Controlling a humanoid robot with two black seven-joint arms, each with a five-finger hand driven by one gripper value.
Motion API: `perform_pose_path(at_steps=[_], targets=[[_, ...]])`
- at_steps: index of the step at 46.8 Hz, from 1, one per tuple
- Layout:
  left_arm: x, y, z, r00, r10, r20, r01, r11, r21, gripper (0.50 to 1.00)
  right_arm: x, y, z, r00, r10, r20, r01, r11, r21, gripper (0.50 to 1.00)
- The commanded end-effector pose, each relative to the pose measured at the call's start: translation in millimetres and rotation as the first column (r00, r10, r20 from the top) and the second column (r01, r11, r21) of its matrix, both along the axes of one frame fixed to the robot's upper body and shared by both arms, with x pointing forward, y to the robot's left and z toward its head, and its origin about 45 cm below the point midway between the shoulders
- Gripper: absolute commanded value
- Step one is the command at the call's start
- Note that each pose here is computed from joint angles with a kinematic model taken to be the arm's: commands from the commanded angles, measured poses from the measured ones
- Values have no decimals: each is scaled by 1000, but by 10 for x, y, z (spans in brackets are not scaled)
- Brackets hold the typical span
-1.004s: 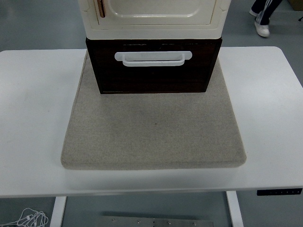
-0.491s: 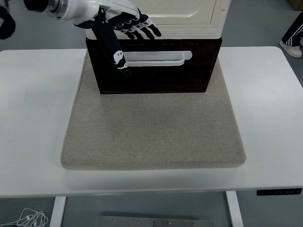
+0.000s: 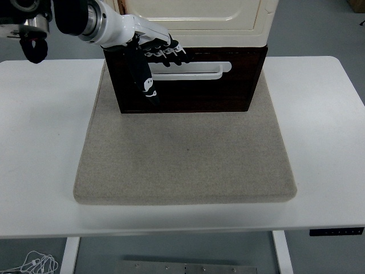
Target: Open the drawer under the combination cabinet
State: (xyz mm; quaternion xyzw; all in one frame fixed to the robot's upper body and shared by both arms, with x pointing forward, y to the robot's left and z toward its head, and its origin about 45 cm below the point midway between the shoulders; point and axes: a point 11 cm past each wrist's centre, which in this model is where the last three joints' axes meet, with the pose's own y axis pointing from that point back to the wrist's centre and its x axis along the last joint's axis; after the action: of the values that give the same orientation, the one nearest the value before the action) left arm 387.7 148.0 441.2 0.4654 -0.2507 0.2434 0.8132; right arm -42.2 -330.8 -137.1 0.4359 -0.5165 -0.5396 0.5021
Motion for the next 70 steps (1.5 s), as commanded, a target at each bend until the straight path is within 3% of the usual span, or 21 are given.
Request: perform_pose_path(at_steps=[1, 30, 70], targets=[[45, -22, 3, 1000, 8, 6, -8, 1000, -3, 1000, 8, 1, 0, 1000, 0, 2, 0, 1000, 1, 926], [227, -209, -356, 1000, 24, -8, -24, 1000, 4, 1000, -1, 1, 0, 1000, 0, 0, 0, 1000, 1, 926], [373, -211, -412, 998, 55, -2, -55, 998, 10, 1000, -1, 1, 0, 1000, 0, 0, 0, 1000, 1, 926]])
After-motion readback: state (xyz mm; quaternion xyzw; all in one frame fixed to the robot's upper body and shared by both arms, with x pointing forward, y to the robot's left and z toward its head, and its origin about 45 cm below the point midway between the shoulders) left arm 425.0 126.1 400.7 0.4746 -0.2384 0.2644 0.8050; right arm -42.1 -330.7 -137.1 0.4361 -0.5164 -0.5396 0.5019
